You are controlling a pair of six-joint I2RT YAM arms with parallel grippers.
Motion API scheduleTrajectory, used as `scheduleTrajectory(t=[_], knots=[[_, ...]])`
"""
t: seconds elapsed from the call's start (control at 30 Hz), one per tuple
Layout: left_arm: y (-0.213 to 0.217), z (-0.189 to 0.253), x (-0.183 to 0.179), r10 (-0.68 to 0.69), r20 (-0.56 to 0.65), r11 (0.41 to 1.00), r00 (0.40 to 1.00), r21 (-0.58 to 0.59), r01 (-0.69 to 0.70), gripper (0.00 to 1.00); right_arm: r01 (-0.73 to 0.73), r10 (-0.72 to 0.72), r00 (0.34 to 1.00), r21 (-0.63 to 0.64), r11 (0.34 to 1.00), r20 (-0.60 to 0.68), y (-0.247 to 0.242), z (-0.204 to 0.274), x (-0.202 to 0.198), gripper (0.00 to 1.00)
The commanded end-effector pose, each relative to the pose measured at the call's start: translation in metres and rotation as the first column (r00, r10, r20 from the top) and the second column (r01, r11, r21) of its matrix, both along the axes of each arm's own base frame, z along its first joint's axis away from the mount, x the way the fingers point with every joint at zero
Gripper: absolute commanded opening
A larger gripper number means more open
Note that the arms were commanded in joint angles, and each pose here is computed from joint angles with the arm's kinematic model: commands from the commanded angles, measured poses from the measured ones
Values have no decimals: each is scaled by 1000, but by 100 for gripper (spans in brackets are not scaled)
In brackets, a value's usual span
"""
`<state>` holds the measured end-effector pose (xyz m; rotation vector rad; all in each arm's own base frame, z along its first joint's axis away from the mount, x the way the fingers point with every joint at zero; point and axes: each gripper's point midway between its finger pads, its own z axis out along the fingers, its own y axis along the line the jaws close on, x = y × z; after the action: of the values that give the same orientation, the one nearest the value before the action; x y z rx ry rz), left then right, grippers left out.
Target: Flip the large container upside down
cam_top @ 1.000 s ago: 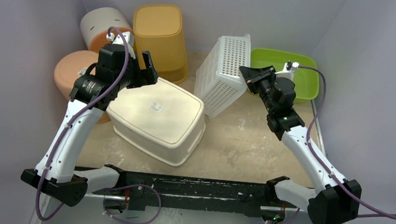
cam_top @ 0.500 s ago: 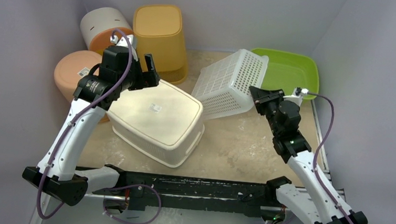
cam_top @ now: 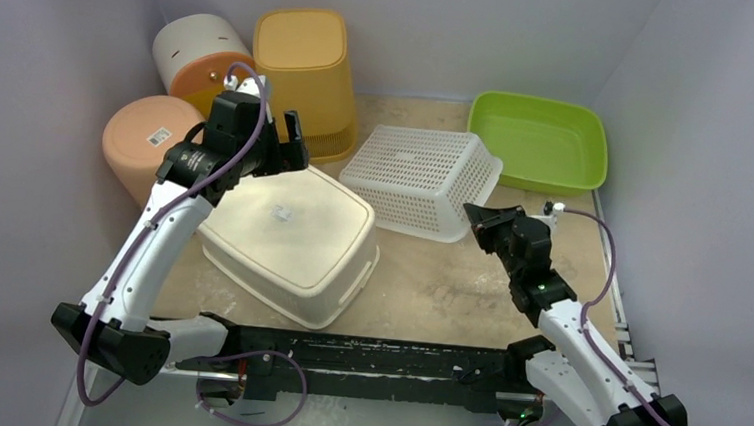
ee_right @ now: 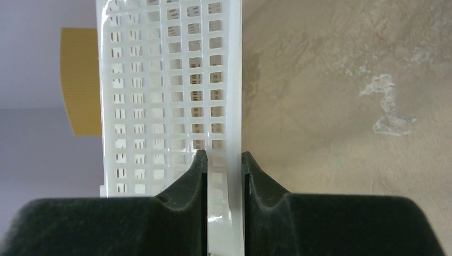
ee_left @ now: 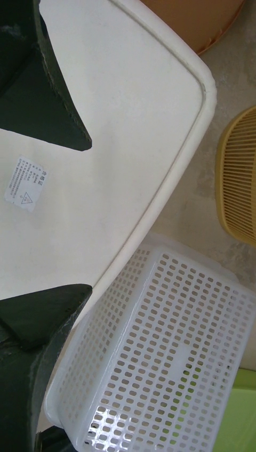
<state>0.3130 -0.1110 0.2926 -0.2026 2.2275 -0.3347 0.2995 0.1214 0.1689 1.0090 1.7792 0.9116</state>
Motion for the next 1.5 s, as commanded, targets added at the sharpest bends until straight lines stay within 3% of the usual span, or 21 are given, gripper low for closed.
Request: scheduleTrajectory(t=[0.0, 0.47, 0.73, 0.97, 1.23, 1.4, 1.47], knots=[[-10, 5, 10, -14, 35, 999, 999, -39, 15, 92, -96, 56, 954, -123, 988, -295, -5, -90, -43, 0], [-15, -8, 14, -6, 16, 999, 1000, -46, 6, 92, -118, 72, 918, -96, 988, -390, -2, -143, -61, 10], [-15, -5, 15, -2, 22, 999, 1000, -41, 3, 92, -134, 45, 887, -163, 978, -459, -6, -153, -56, 46], [-14, 1, 13, 6, 33, 999, 999, -39, -5, 92, -133, 28, 893, -205, 970, -449, -9, -144, -46, 49], [-11, 15, 13, 10, 58, 1000, 998, -30, -8, 92, -139, -14, 939, -419, 897, -343, -28, -70, -11, 52], [-10, 26, 13, 9, 92, 999, 996, -40, -5, 92, -165, 39, 972, -560, 812, -230, -26, 9, 30, 58], [-10, 29, 14, 11, 104, 999, 995, -42, -7, 92, -176, 62, 978, -640, 748, -197, -26, 38, 55, 61]])
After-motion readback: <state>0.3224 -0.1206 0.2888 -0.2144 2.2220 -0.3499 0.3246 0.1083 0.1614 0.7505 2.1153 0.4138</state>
